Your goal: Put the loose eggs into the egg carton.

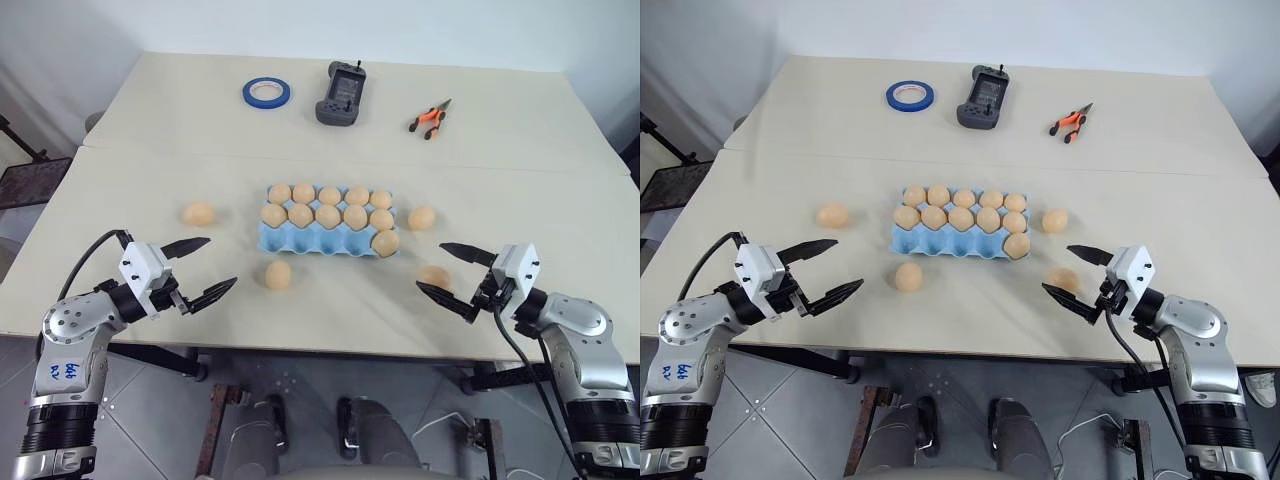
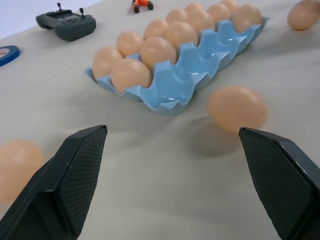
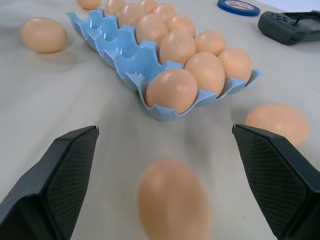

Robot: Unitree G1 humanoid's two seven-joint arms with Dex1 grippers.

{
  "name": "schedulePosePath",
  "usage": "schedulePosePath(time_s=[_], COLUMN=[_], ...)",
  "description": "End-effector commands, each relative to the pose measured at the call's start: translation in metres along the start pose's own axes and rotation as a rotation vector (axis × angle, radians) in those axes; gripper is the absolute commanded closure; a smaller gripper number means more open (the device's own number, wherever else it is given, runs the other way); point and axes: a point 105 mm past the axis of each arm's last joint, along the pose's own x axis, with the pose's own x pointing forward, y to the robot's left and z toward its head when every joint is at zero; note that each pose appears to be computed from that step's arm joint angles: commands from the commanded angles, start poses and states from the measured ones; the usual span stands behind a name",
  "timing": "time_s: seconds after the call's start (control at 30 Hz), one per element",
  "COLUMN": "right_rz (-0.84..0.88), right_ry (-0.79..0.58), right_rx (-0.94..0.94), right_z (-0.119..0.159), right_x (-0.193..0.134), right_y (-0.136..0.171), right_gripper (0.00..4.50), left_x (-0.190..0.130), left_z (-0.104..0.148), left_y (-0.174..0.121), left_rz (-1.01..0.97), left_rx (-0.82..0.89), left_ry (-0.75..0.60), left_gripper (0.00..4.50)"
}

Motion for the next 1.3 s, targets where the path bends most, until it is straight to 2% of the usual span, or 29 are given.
schedulePosePath(time_s=[0.03,0.2,0.33,0.5,0.67,0.8,0.93,1.3], right_rz=[0.009,-0.052,-0.171,-0.293,-0.329,-0.279,-0.200,-0.044], right_ry=[-0.033,-0.032,0.028,0.111,0.162,0.158,0.139,0.148], right_rx=[-0.029,-0.034,-0.044,-0.003,0.043,0.055,0.056,0.061], right_z=[0.009,0.015,0.011,-0.006,-0.026,-0.032,-0.031,-0.036], right_x=[0.003,-0.003,-0.035,-0.078,-0.096,-0.089,-0.069,-0.009], right_y=[0.002,-0.004,-0.015,-0.016,-0.009,-0.004,-0.003,-0.025], right_gripper=[0.00,0.00,0.00,0.00,0.00,0.00,0.00,0.00], left_x=[-0.001,0.007,0.025,0.045,0.054,0.058,0.061,0.053], left_z=[0.012,0.016,0.026,0.031,0.029,0.031,0.034,0.027], left_y=[0.008,-0.004,-0.022,-0.042,-0.052,-0.054,-0.053,-0.061], left_rz=[0.030,-0.063,-0.173,-0.304,-0.381,-0.407,-0.403,-0.416], left_rx=[0.073,0.045,0.039,0.023,0.011,0.002,0.012,-0.029], left_ry=[-0.012,-0.040,-0.092,-0.131,-0.135,-0.150,-0.175,-0.159], left_gripper=[0.02,0.02,0.02,0.02,0.02,0.02,0.02,0.02])
